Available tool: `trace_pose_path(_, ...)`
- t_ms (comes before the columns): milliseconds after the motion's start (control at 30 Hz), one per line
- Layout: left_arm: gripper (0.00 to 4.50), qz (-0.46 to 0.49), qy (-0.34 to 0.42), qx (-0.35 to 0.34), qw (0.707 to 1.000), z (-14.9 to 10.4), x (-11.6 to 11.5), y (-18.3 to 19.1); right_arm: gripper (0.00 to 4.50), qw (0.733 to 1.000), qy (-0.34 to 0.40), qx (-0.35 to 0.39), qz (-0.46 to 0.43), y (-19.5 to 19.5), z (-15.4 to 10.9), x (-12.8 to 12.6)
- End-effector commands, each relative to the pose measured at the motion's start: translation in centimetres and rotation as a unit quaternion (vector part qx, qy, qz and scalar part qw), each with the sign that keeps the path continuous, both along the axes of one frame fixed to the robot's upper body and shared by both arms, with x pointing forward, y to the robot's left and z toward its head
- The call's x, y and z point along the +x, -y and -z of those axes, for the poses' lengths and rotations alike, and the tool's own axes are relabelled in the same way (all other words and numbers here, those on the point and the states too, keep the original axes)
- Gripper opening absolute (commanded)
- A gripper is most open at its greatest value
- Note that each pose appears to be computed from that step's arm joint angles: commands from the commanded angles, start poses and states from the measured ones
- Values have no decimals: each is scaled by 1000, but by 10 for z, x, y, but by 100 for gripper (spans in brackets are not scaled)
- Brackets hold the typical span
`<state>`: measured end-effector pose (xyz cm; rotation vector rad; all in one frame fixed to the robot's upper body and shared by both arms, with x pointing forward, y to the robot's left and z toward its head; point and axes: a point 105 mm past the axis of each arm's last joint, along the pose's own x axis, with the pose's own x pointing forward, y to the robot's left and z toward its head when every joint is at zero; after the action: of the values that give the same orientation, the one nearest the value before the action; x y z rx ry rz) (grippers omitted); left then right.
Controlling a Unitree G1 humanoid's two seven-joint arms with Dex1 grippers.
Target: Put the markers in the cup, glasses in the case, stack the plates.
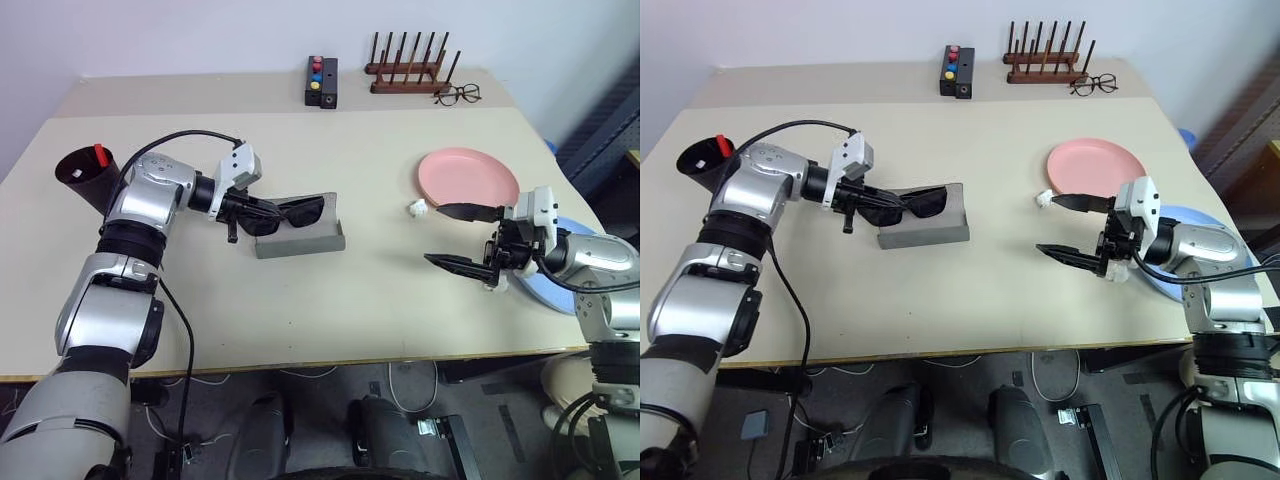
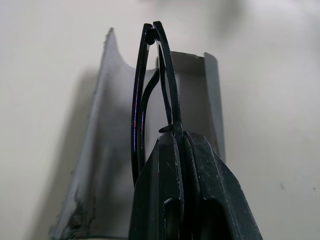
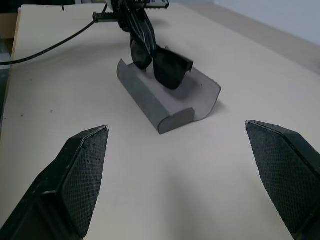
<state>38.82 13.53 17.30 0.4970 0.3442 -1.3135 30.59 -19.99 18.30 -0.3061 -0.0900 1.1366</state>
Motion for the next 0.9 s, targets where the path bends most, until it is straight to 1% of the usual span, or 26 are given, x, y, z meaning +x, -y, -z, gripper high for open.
trace_pose_path(33, 3, 18, 7, 3, 1000, -6, -2, 4, 450, 1000, 24, 5, -3, -2, -11, 1)
trace_pose_path(167, 3, 27, 0, 2, 1000, -10, -3, 6, 450, 1000, 25, 6, -3, -3, -11, 1)
trace_pose_path(600, 3, 65, -31, 32, 997, 2, -11, 14, 450, 1000, 26, 8, 3, -2, -10, -2)
trace_pose_path(700, 103, 72, -36, 37, 996, 4, -12, 15, 450, 1000, 26, 7, 5, -1, -10, -2)
trace_pose_path(800, 252, 74, -32, 40, 996, 5, -12, 15, 450, 1000, 26, 6, 7, 0, -9, -2)
trace_pose_path(833, 295, 73, -30, 40, 996, 5, -12, 16, 450, 1000, 26, 6, 7, 0, -9, -2)
trace_pose_path(867, 356, 72, -30, 39, 996, 5, -12, 16, 450, 1000, 25, 5, 8, 0, -9, -3)
trace_pose_path(900, 402, 72, -27, 36, 996, 4, -12, 16, 450, 1000, 25, 5, 8, 1, -9, -3)
